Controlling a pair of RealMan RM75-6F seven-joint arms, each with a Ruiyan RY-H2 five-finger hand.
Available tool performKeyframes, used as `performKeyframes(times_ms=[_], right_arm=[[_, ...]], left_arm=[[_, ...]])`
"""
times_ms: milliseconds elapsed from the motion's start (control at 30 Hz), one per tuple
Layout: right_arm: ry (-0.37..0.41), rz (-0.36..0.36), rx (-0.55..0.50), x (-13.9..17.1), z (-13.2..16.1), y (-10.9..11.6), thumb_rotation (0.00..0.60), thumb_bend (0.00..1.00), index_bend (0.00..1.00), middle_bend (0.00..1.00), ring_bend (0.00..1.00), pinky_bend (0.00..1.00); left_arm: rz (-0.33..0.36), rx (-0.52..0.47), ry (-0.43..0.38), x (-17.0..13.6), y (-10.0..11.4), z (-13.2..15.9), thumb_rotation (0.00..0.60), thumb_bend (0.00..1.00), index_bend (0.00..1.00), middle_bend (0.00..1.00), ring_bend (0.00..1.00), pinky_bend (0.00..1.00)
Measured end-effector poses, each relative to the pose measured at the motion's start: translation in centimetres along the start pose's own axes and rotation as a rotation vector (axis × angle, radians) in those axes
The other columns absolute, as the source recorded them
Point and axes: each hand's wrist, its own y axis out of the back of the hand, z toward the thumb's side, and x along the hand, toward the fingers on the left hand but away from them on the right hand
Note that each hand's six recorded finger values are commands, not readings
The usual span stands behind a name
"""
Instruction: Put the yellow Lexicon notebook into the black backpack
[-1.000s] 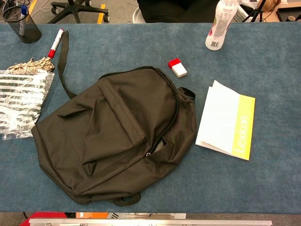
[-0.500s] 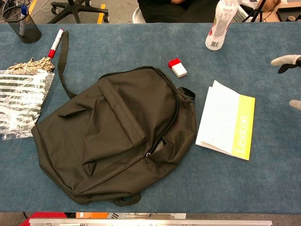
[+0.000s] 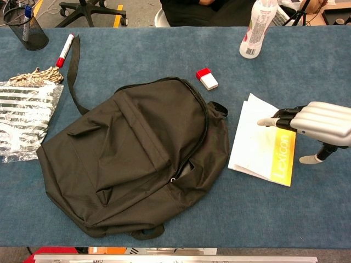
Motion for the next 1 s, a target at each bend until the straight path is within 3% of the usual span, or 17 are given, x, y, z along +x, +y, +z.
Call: performKeyframes(times_ms=[300,1000], right_arm=[[0.029,0.052,0.099,-1.6,-0.2,-1.1,0.6,0.07,0.0,0.14,0.07,0.23],[0.026,0.009,0.237,-2.5,-1.0,-1.6,0.6,0.08,0.0,0.14,0.07,0.22]], left_arm=[[-0.014,-0.009,0.021,-0.5,0.0,-0.6,0.6,0.21,0.28,0.26,0.25,0.22],[-0.013,-0.029,0.03,-1.0,-0.1,-0.8,0.6,0.21,0.28,0.26,0.25,0.22]])
